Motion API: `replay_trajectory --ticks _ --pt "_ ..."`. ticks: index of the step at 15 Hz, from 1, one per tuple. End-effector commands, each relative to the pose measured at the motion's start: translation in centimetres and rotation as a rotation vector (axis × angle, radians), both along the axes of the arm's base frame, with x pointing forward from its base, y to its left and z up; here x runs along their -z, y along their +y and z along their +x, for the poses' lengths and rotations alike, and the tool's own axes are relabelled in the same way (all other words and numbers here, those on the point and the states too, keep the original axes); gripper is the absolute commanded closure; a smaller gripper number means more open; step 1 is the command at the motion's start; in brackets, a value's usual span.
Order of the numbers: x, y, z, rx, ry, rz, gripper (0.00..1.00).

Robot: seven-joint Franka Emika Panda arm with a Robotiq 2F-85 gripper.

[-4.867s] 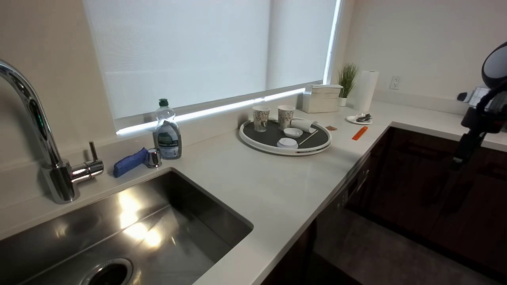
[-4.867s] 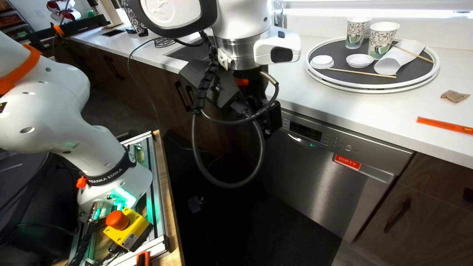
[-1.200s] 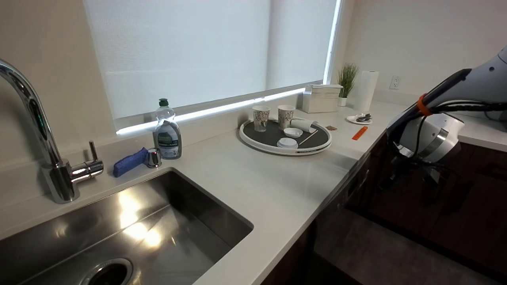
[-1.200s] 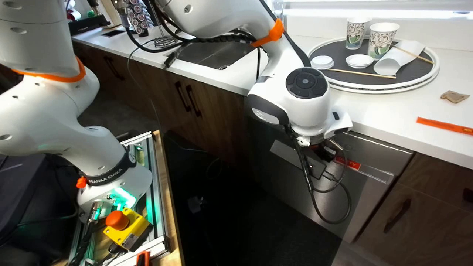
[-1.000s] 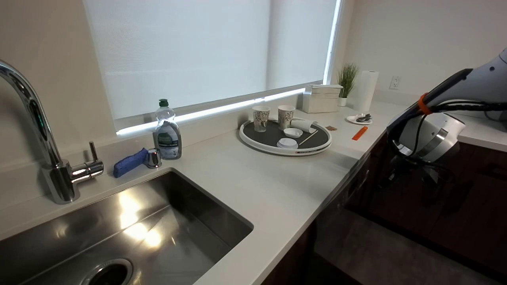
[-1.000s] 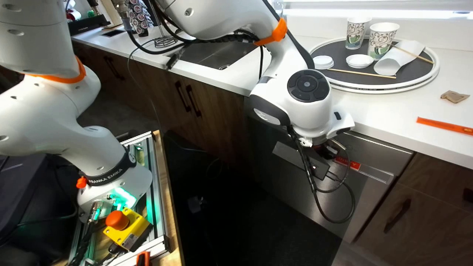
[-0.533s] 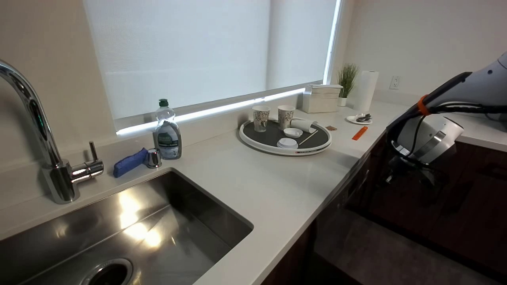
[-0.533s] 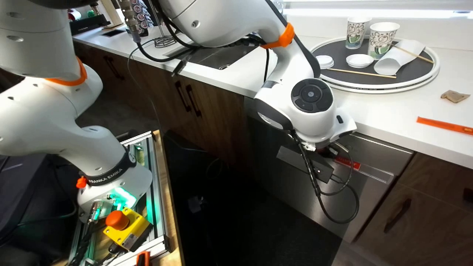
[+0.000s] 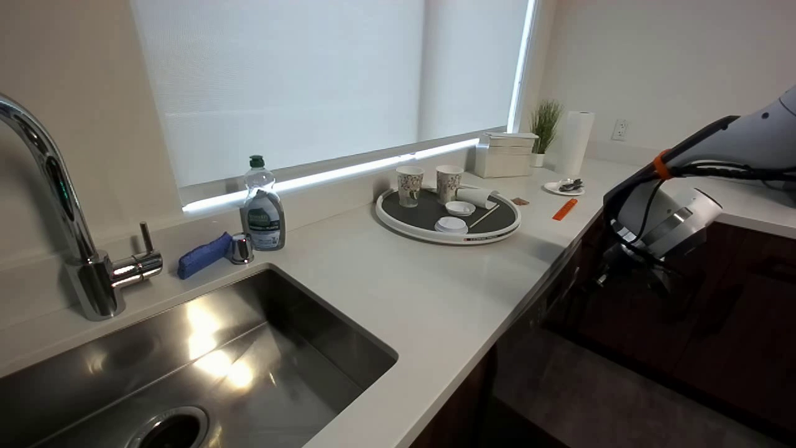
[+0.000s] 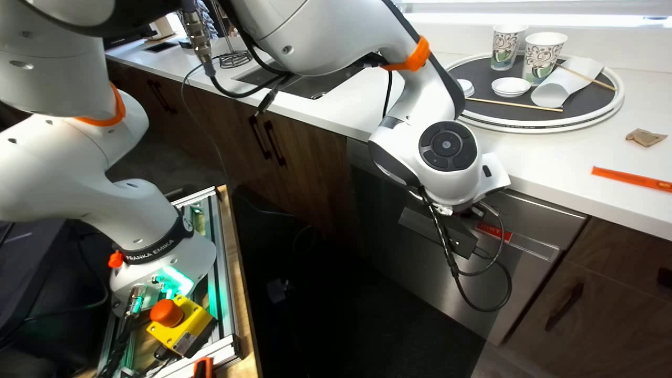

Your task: Press a button on the dishwasher.

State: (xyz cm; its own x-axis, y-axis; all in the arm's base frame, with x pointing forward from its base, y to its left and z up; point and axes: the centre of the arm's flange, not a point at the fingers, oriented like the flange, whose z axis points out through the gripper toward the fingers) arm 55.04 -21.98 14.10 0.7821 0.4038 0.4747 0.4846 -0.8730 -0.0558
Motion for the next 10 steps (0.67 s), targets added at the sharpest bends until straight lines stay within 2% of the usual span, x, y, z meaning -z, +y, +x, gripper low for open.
replay_trajectory --ticks 1,10 --pt "1.5 -0.4 0.4 0.006 -0.048 0.004 1.0" --pt "1.9 -0.2 1.6 0.022 -0.079 0.048 1.0"
